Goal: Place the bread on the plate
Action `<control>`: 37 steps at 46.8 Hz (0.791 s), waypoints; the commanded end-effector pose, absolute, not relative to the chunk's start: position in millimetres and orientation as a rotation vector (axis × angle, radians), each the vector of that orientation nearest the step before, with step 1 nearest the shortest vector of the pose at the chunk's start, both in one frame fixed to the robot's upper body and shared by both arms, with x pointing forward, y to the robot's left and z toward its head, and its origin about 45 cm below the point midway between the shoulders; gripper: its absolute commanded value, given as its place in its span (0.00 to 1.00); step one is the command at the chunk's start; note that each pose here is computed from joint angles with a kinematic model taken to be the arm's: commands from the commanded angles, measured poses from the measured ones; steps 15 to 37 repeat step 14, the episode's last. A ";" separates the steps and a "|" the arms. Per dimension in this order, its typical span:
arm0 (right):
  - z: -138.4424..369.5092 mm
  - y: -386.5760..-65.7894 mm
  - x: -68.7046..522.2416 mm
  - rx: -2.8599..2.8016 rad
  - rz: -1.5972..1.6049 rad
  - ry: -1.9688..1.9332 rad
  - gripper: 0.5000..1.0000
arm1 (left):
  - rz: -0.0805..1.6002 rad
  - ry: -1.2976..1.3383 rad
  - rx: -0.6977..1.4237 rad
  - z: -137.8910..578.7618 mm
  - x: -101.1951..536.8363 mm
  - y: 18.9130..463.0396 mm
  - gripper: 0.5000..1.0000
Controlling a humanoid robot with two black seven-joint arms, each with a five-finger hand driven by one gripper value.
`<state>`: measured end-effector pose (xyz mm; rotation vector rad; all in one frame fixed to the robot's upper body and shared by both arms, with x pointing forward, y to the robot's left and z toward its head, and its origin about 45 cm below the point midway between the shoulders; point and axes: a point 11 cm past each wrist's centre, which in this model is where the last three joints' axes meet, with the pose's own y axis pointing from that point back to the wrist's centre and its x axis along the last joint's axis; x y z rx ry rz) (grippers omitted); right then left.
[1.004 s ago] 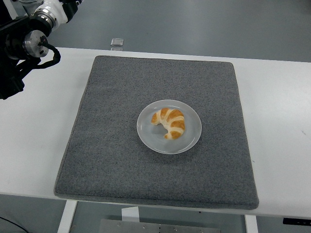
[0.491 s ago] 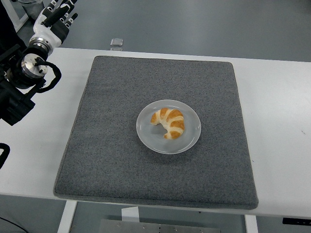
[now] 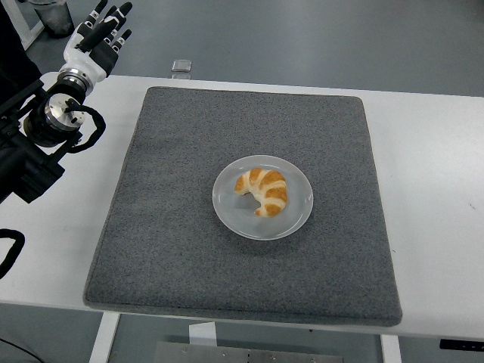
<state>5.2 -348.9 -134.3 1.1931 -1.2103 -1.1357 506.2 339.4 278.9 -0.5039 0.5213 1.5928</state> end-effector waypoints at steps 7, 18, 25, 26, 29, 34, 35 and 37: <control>-134.0 -348.9 9.9 1.201 -1.129 -1.211 0.90 | 1.581 0.523 -0.501 278.1 506.9 334.0 1.00; -134.2 -347.3 9.9 1.203 -1.135 -1.213 0.90 | 1.570 0.534 -0.502 275.7 507.4 326.9 1.00; -134.2 -347.3 9.9 1.203 -1.135 -1.213 0.90 | 1.570 0.534 -0.502 275.7 507.4 326.9 1.00; -134.2 -347.3 9.9 1.203 -1.135 -1.213 0.90 | 1.570 0.534 -0.502 275.7 507.4 326.9 1.00; -134.2 -347.3 9.9 1.203 -1.135 -1.213 0.90 | 1.570 0.534 -0.502 275.7 507.4 326.9 1.00; -134.2 -347.3 9.9 1.203 -1.135 -1.213 0.90 | 1.570 0.534 -0.502 275.7 507.4 326.9 1.00; -134.2 -347.3 9.9 1.203 -1.135 -1.213 0.90 | 1.570 0.534 -0.502 275.7 507.4 326.9 1.00; -134.2 -347.3 9.9 1.203 -1.135 -1.213 0.90 | 1.570 0.534 -0.502 275.7 507.4 326.9 1.00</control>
